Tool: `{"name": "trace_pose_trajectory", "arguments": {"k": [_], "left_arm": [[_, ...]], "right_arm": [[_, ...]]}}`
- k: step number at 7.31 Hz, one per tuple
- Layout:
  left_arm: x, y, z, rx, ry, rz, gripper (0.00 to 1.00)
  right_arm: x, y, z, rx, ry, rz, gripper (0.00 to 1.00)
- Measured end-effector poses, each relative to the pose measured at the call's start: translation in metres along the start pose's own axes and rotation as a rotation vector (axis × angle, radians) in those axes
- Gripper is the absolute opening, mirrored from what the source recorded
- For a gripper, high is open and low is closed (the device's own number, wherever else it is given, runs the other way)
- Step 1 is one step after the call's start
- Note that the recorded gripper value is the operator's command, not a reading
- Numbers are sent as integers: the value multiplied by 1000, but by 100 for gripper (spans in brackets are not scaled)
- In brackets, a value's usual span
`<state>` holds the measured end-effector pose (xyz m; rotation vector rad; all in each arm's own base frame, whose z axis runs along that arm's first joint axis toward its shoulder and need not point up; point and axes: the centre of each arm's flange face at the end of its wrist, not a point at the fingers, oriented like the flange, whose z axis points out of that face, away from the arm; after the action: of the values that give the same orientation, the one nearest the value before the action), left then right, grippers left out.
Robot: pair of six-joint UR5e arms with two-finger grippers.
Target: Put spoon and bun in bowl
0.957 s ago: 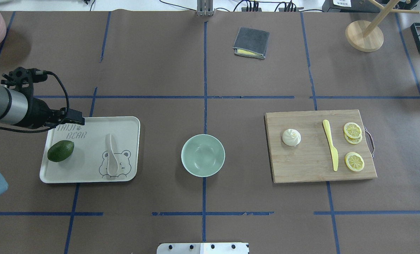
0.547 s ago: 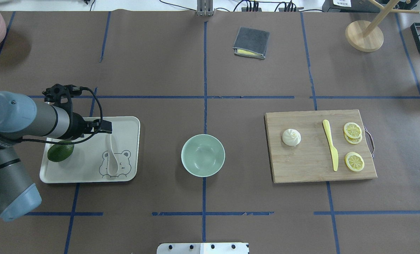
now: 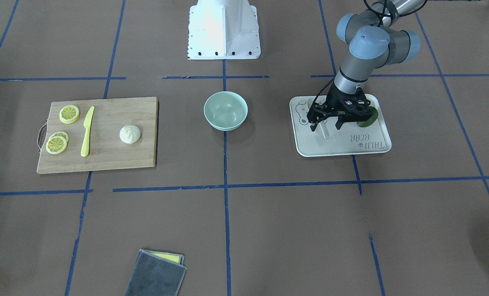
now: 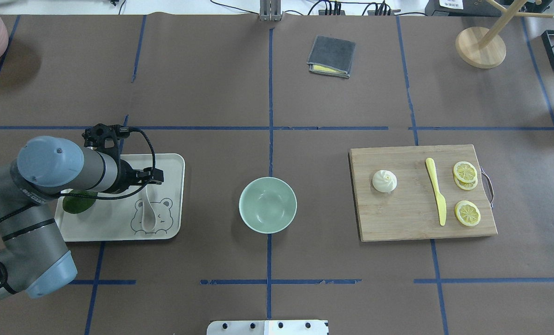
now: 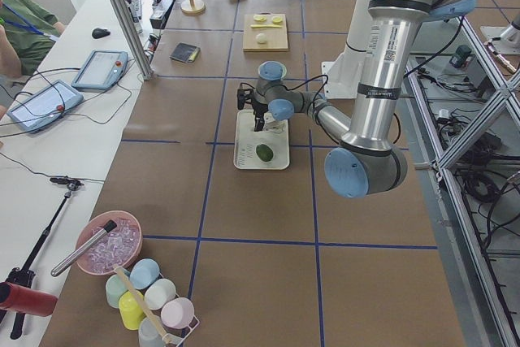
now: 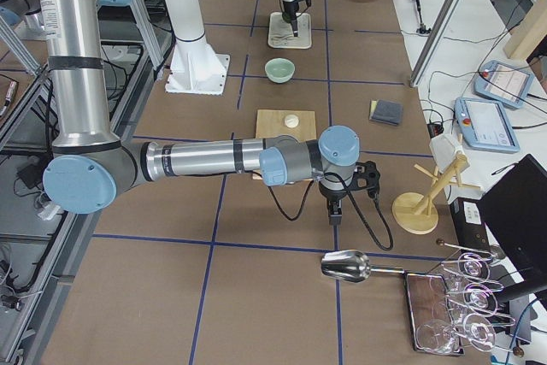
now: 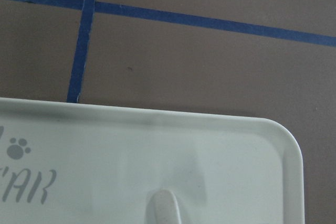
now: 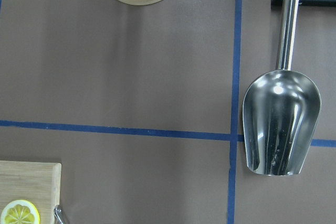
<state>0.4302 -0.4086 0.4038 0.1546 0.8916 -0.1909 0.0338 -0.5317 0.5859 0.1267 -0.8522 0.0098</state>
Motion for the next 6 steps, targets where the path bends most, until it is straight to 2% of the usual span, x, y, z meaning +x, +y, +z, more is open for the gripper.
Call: {"name": "trace_pose_trajectory", "arguments": {"k": [4, 6], "left_arm": [[7, 14, 12, -4, -43, -3, 57], [5, 14, 12, -3, -46, -5, 34]], "right_arm": [[1, 1, 1, -2, -2, 3, 100], [1, 1, 1, -2, -2, 3, 100]]}}
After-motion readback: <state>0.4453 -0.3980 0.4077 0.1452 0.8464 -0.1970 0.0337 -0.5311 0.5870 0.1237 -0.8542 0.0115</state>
